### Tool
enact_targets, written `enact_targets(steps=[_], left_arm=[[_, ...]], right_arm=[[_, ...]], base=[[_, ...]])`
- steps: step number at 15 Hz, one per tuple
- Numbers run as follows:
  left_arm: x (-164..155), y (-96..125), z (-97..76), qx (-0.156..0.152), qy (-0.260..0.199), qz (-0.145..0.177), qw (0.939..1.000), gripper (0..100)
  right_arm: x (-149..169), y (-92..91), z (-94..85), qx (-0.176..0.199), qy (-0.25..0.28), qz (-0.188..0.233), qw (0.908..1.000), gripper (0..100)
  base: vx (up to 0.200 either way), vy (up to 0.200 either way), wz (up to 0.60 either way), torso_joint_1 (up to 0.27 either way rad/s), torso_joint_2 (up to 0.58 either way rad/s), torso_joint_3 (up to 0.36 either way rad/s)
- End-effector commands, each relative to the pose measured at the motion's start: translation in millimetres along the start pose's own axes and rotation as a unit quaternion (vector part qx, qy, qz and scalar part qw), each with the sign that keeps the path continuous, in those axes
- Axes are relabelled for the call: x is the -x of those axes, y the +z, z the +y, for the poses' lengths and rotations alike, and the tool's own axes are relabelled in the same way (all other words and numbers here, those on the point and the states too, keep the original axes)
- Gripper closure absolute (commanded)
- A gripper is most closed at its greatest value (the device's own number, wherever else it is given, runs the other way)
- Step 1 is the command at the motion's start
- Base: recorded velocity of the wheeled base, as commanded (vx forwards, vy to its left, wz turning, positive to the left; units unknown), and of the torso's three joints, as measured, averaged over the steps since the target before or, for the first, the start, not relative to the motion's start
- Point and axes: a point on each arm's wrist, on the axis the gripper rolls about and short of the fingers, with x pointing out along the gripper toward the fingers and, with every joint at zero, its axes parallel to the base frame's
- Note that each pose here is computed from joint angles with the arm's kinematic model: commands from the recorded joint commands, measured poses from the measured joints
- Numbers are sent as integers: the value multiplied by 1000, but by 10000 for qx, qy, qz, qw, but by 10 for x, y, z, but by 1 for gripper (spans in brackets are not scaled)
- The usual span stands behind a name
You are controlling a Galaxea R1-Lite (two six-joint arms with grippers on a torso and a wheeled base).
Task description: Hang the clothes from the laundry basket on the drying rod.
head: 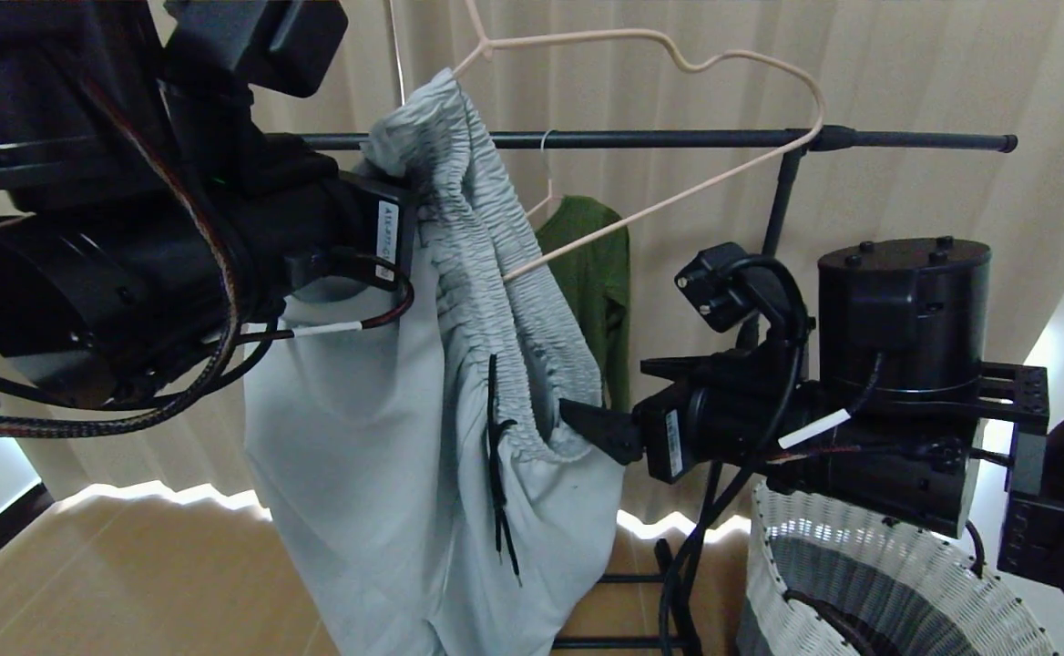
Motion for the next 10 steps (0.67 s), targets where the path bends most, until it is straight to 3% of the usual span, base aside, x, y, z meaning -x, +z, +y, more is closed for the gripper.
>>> enact_targets(steps=[1, 5, 6, 10], left_arm=[[12, 14, 7, 13, 5, -42, 10000, 100], [11, 30, 15, 27, 20, -66, 10000, 100], [11, 30, 15, 12, 20, -66, 10000, 100], [5, 9, 35, -25, 57, -28, 10000, 100]], right_arm=[[-136, -76, -114, -58, -195, 184, 9996, 0], [-127, -99, -248, -129, -394, 225, 9989, 0], [-118, -102, -278, -146, -445, 227, 9986, 100], [-22, -81, -359, -181, -575, 159, 9981, 100]], base=[[0, 0, 0, 0, 0, 0], [0, 0, 0, 0, 0, 0], [0, 0, 0, 0, 0, 0], [0, 0, 0, 0, 0, 0]])
